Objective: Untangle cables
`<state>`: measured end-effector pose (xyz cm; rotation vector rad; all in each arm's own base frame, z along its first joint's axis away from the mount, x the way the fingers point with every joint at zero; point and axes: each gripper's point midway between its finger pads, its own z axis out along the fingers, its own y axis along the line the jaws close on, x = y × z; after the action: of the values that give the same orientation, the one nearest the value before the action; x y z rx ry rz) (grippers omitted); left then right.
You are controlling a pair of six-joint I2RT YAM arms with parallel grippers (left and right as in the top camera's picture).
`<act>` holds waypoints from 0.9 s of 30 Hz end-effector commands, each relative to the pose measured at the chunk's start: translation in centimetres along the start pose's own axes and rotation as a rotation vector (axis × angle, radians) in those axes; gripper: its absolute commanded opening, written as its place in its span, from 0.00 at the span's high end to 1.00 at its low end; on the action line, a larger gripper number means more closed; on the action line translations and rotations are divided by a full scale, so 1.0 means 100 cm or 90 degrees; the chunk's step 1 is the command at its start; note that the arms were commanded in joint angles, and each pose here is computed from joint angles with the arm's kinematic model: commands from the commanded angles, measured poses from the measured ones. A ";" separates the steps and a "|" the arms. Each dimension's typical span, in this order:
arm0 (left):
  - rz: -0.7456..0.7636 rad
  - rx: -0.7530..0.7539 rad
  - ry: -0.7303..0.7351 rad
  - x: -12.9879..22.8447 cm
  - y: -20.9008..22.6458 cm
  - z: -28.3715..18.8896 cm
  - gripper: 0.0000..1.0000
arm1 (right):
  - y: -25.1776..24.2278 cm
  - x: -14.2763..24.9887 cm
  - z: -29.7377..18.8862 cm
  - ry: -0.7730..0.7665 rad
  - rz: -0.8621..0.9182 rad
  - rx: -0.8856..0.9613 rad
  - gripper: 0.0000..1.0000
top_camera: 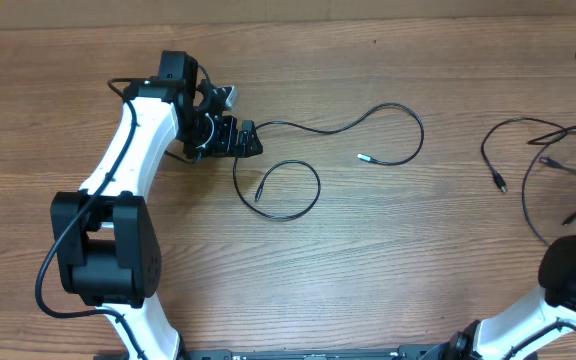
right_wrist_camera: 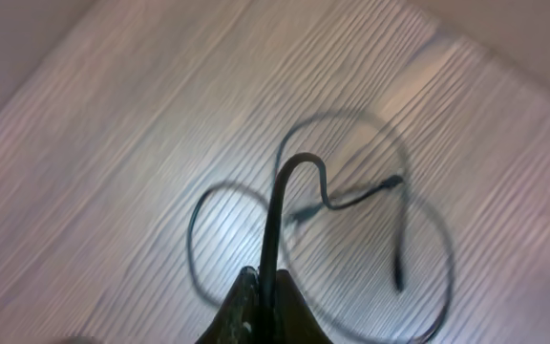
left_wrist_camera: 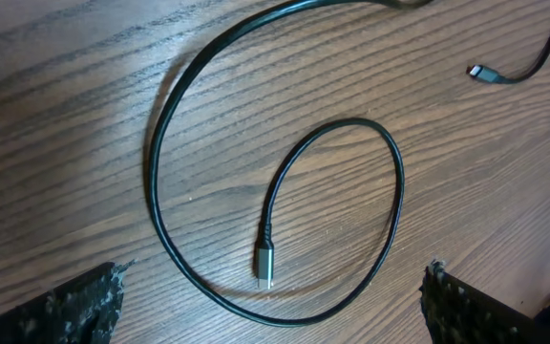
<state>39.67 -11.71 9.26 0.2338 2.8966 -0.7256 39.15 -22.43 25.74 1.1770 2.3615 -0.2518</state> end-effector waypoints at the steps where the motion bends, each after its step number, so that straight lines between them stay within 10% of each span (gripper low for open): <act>1: -0.003 -0.001 0.006 0.003 -0.002 0.004 0.00 | 0.015 0.010 0.010 0.046 0.008 -0.049 0.96; 27: 0.000 -0.002 0.007 0.003 -0.003 0.004 0.00 | 0.011 0.108 0.130 0.229 -0.010 -0.024 0.96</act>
<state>39.67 -11.65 9.22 0.2328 2.8982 -0.7208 39.31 -19.03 10.38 1.2600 2.6564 -0.0055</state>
